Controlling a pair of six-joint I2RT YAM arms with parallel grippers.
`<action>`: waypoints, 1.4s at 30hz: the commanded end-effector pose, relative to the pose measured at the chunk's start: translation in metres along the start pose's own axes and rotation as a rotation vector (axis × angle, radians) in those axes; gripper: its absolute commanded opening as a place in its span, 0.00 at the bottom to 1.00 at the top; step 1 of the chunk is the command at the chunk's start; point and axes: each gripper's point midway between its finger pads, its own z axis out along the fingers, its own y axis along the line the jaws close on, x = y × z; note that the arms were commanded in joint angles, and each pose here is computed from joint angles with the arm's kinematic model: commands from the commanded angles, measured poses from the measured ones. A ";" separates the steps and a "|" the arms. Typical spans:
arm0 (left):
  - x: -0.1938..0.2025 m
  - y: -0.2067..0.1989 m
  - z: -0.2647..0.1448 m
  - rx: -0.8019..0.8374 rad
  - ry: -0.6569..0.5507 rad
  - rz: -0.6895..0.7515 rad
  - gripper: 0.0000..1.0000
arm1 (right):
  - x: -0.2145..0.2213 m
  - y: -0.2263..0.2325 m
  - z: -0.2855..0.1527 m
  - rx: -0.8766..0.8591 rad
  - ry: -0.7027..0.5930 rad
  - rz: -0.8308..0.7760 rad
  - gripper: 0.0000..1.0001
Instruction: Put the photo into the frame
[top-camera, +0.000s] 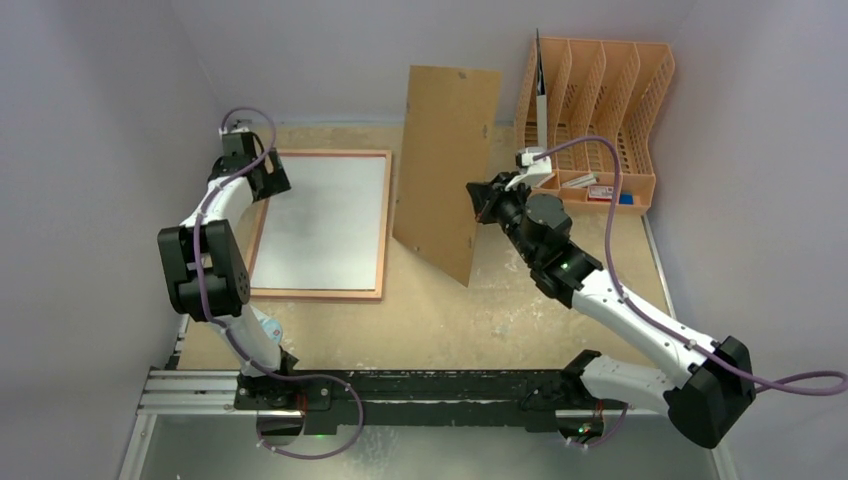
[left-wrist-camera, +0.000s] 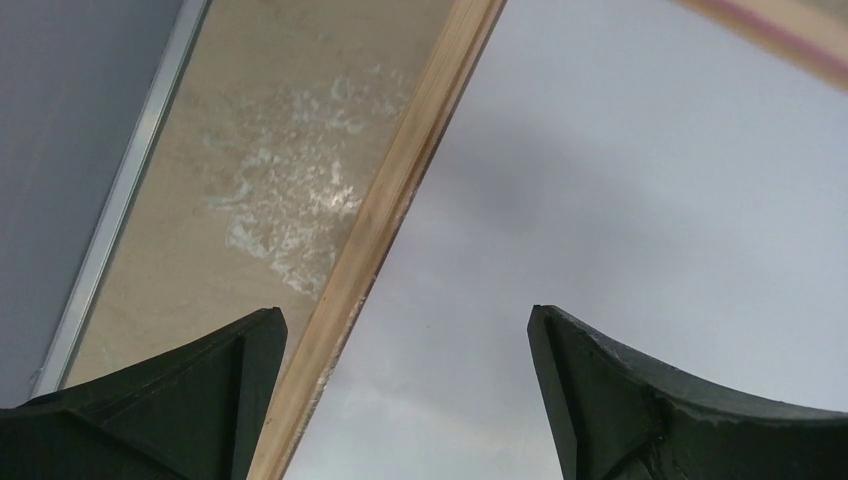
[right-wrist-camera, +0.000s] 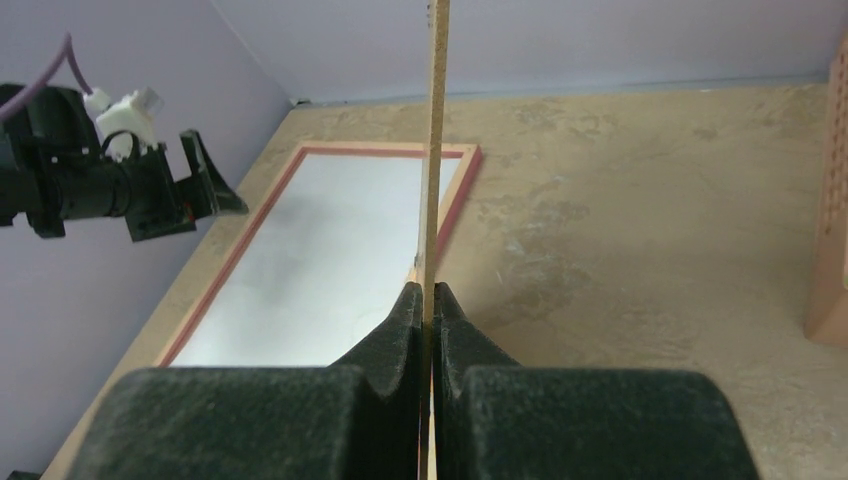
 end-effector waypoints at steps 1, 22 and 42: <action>-0.017 0.018 0.003 -0.010 -0.111 -0.006 0.98 | -0.056 0.004 -0.010 -0.008 -0.130 0.024 0.00; 0.047 -0.029 0.055 0.430 0.164 -0.151 0.69 | -0.049 -0.002 -0.018 -0.021 -0.113 0.055 0.00; 0.071 -0.092 0.016 0.629 0.313 -0.267 0.66 | -0.112 0.010 -0.025 0.047 -0.089 0.061 0.00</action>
